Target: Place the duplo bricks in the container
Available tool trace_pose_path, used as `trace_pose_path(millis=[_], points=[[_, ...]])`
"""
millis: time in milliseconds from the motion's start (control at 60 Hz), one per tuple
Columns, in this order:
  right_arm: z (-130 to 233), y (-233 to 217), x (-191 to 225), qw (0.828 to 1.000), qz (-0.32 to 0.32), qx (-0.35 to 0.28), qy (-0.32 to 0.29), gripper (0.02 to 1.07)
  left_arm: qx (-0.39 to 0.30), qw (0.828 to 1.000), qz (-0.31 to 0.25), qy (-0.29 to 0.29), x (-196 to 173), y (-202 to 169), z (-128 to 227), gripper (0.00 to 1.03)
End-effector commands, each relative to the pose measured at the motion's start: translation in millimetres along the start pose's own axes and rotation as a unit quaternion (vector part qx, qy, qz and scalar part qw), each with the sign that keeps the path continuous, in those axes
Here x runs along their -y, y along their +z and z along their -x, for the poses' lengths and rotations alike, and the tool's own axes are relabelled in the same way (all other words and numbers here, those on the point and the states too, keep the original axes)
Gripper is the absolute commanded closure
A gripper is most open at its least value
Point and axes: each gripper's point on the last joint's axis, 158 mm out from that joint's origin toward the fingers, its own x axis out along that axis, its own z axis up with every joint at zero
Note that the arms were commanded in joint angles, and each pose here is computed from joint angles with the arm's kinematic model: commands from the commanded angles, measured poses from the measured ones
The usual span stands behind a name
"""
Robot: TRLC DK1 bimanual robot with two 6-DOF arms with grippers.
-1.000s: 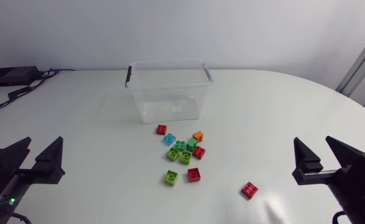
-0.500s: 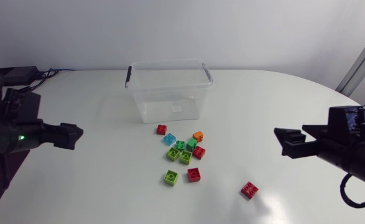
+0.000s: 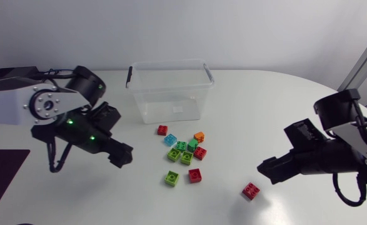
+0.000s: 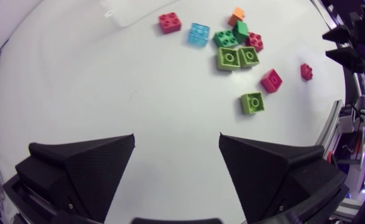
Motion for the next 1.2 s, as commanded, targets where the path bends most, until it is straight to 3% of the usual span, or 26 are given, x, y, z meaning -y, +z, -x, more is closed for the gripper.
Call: trace_pose_path(millis=[0, 217, 367, 567, 800, 917, 1033, 1183], points=[[-9, -10, -12, 0.999, 0.033, -0.031, 0.021, 0.07, -0.018, 0.999, -0.028, -0.019, 22, 10, -8, 0.09], [-28, -35, -30, 0.993, 0.052, -0.095, 0.047, 0.07, -0.072, 0.996, -0.050, -0.033, 44, 14, -36, 0.09], [-42, -54, -25, 0.987, 0.069, -0.146, 0.025, 0.07, -0.097, 0.993, -0.053, -0.037, 51, 13, -51, 0.09], [-53, -65, -24, 0.980, 0.088, -0.177, 0.018, 0.17, -0.109, 0.992, -0.050, -0.039, 55, 13, -61, 0.09], [-61, -66, -30, 0.977, 0.112, -0.180, 0.013, 0.41, -0.106, 0.992, -0.051, -0.040, 66, 21, -64, 0.11], [-70, -67, -27, 0.977, 0.119, -0.178, 0.006, 0.63, -0.111, 0.991, -0.056, -0.042, 73, 23, -68, 0.12], [-72, -65, -25, 0.978, 0.114, -0.172, 0.003, 0.71, -0.114, 0.991, -0.060, -0.043, 82, 24, -72, 0.12], [-65, -56, -19, 0.982, 0.105, -0.155, -0.006, 0.71, -0.133, 0.988, -0.063, -0.045, 93, 20, -81, 0.12]])
